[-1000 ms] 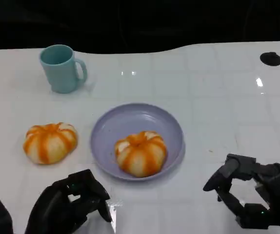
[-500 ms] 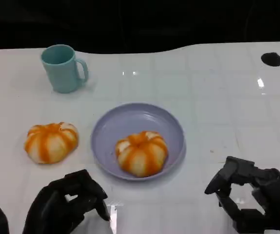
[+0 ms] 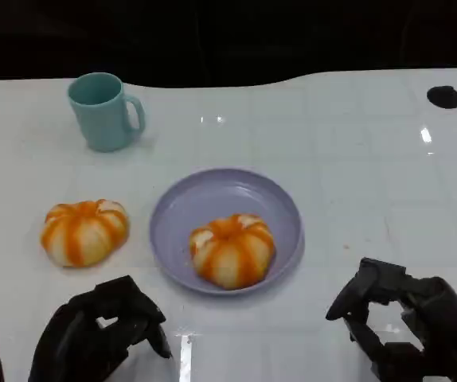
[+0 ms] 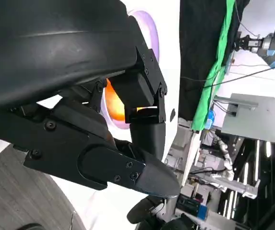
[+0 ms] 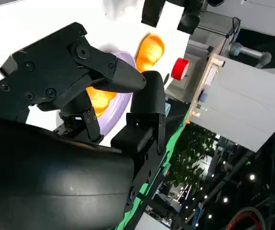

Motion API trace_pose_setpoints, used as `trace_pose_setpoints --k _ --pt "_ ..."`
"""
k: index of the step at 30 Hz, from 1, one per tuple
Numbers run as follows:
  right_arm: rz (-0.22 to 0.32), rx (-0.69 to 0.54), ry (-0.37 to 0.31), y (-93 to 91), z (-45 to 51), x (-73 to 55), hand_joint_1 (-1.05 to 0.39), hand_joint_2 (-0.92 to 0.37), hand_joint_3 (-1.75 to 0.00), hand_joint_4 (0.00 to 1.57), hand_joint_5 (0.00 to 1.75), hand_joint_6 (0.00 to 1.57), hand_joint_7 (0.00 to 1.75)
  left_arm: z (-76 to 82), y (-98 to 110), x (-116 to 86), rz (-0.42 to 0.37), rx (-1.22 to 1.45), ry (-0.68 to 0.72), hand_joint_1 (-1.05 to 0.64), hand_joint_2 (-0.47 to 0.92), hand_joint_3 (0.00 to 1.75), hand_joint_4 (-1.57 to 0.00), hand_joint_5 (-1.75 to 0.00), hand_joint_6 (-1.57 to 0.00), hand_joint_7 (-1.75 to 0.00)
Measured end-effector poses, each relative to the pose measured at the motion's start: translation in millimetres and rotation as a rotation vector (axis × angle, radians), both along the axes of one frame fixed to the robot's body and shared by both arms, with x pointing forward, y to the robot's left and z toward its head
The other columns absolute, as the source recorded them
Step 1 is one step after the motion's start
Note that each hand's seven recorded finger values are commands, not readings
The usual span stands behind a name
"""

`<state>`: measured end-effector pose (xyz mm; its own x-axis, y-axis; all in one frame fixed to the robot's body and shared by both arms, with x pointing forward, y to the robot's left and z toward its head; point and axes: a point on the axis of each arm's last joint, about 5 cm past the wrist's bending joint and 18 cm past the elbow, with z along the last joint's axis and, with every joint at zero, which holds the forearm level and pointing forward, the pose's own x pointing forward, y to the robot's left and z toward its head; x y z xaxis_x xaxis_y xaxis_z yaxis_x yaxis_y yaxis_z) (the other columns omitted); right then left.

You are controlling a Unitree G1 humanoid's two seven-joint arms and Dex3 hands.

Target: Grasp the bread from the table and place it into the plate.

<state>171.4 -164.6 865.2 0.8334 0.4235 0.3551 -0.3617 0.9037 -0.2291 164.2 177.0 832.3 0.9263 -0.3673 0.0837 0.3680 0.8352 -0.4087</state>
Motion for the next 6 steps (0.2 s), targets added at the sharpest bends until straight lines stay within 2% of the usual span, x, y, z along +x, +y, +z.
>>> trace_pose_setpoints --k 6 --pt "-0.001 -0.004 -0.003 -0.4 0.1 0.0 -0.35 -0.59 -0.89 0.76 1.74 0.77 1.32 -0.1 -0.3 0.0 -0.001 0.0 0.0 -0.91 0.83 0.0 -0.72 -1.69 -1.0 -0.91"
